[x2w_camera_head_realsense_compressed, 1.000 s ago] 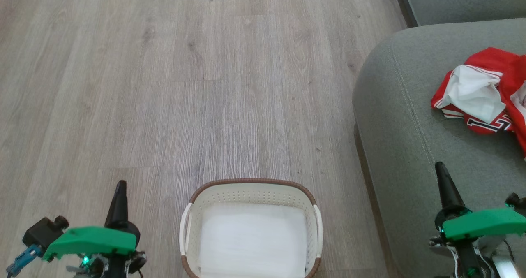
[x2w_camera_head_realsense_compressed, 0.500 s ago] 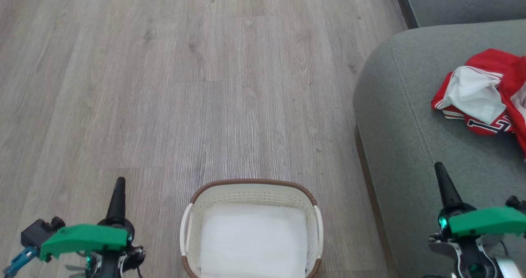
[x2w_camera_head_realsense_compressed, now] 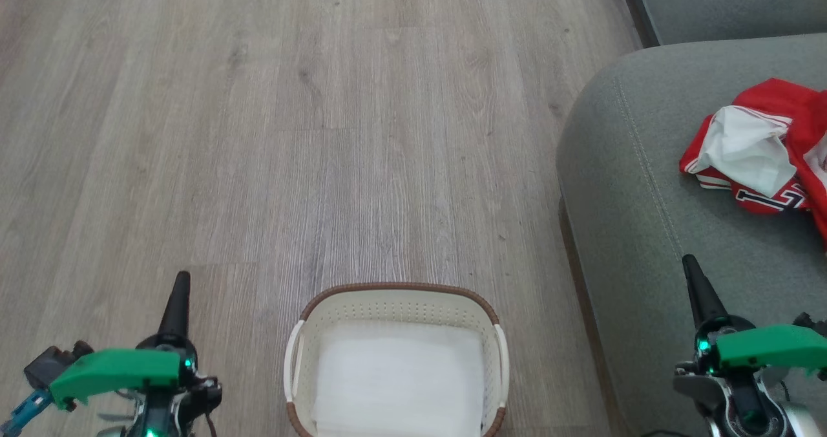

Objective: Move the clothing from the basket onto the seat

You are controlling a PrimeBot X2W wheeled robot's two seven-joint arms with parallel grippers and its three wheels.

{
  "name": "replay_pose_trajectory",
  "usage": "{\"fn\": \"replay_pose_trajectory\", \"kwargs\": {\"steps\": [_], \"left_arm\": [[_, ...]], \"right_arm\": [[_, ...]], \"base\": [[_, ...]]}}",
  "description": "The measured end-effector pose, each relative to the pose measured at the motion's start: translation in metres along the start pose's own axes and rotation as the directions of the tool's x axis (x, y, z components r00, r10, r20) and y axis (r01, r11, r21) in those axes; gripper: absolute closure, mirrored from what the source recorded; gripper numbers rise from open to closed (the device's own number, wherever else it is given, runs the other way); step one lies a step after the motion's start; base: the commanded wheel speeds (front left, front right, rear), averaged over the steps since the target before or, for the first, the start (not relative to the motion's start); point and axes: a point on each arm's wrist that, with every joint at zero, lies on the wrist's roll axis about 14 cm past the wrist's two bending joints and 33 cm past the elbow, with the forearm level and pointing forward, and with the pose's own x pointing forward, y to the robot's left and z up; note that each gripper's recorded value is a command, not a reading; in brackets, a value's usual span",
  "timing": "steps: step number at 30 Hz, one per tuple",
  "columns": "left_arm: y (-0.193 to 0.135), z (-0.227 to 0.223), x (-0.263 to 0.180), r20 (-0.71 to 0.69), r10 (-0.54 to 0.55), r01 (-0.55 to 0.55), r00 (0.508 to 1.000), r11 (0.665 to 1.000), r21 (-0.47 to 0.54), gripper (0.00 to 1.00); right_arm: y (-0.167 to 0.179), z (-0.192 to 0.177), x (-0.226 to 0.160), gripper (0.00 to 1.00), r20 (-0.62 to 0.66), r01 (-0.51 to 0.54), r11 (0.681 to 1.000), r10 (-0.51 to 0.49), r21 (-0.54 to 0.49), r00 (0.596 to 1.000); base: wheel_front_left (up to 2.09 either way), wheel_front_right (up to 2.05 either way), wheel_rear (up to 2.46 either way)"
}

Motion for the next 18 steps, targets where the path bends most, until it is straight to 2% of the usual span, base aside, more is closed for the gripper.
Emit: {"fn": "replay_pose_trajectory", "kwargs": {"steps": [9, 18], "left_arm": [[-0.0043, 0.0015, 0.0006, -0.001, -0.021, 0.021, 1.000, 0.995, -0.101, 1.00], [-0.0077, 0.0077, 0.0007, 0.011, -0.042, 0.043, 0.999, 0.976, -0.213, 1.00]], "right_arm": [[0.0015, 0.0006, 0.0027, 1.00, -0.001, -0.004, 0.996, 0.004, 0.094, 1.000], [0.0014, -0.0019, 0.0035, 1.00, 0.000, -0.004, 0.978, 0.005, 0.211, 1.000]], "base": [[0.00, 0.00, 0.00], [0.00, 0.00, 0.00]]}}
